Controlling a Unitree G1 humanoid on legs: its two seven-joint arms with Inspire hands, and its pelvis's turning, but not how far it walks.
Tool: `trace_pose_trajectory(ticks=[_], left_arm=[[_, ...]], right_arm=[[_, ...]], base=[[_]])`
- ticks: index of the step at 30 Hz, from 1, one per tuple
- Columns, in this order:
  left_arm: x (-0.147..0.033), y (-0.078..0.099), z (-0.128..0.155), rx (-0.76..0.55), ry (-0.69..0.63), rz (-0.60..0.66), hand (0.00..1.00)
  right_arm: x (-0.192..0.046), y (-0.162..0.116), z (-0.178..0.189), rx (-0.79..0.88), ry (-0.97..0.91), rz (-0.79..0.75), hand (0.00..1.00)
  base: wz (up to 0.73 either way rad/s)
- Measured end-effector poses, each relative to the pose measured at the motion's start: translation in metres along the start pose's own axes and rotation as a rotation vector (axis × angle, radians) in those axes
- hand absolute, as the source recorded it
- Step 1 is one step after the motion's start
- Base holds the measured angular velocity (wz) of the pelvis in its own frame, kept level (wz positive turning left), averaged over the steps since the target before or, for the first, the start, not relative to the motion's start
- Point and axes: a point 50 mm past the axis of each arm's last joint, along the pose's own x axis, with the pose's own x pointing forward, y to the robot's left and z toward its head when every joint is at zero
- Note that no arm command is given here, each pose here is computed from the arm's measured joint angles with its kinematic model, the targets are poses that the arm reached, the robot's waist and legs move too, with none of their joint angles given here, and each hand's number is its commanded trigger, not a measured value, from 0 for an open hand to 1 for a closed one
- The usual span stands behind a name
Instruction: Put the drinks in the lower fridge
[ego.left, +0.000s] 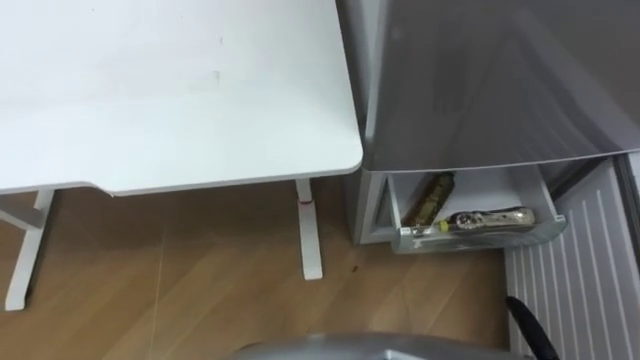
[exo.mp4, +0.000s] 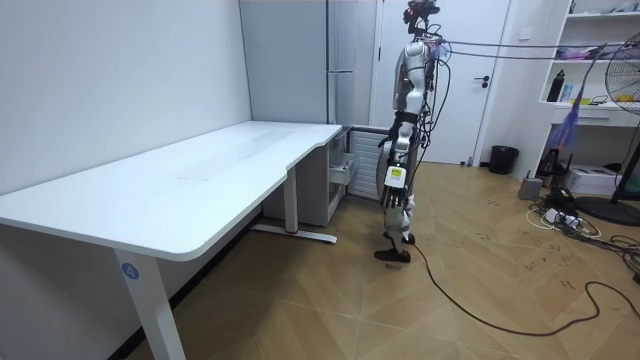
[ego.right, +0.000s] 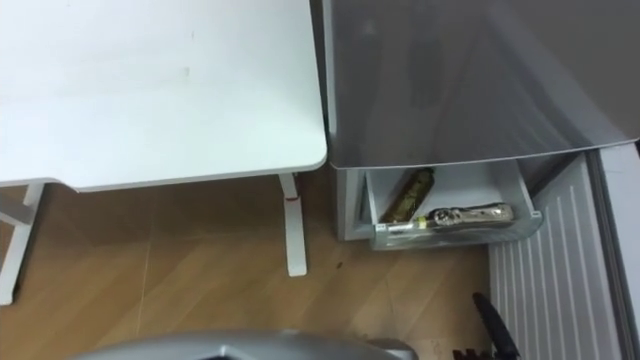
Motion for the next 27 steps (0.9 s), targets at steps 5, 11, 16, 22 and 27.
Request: trace_pose_trajectory(ticks=[5, 11, 16, 22, 27], left_arm=[[0.001, -0.001, 0.021, 0.013, -0.063, 0.002, 0.0], [0.003, -0.002, 0.04, 0.033, -0.104, 0.004, 0.0], [0.004, 0.001, 0.042, 0.021, -0.1, 0.018, 0.0], [0.004, 0.019, 0.059, 0.031, -0.149, 0.068, 0.0], [0.003, 0.023, 0.067, 0.038, -0.177, 0.095, 0.0]], right_arm=[[0.0, 0.04, -0.004, 0.001, 0.0, 0.106, 0.0], [-0.002, 0.084, -0.012, 0.038, 0.026, 0.186, 0.0], [-0.004, 0.1, 0.001, 0.052, -0.002, 0.207, 0.0], [-0.011, 0.126, 0.031, 0.063, -0.075, 0.251, 0.0], [-0.027, 0.167, 0.056, 0.074, -0.13, 0.351, 0.0]], base=[[0.0], [0.09], [0.1], [0.14], [0.17]])
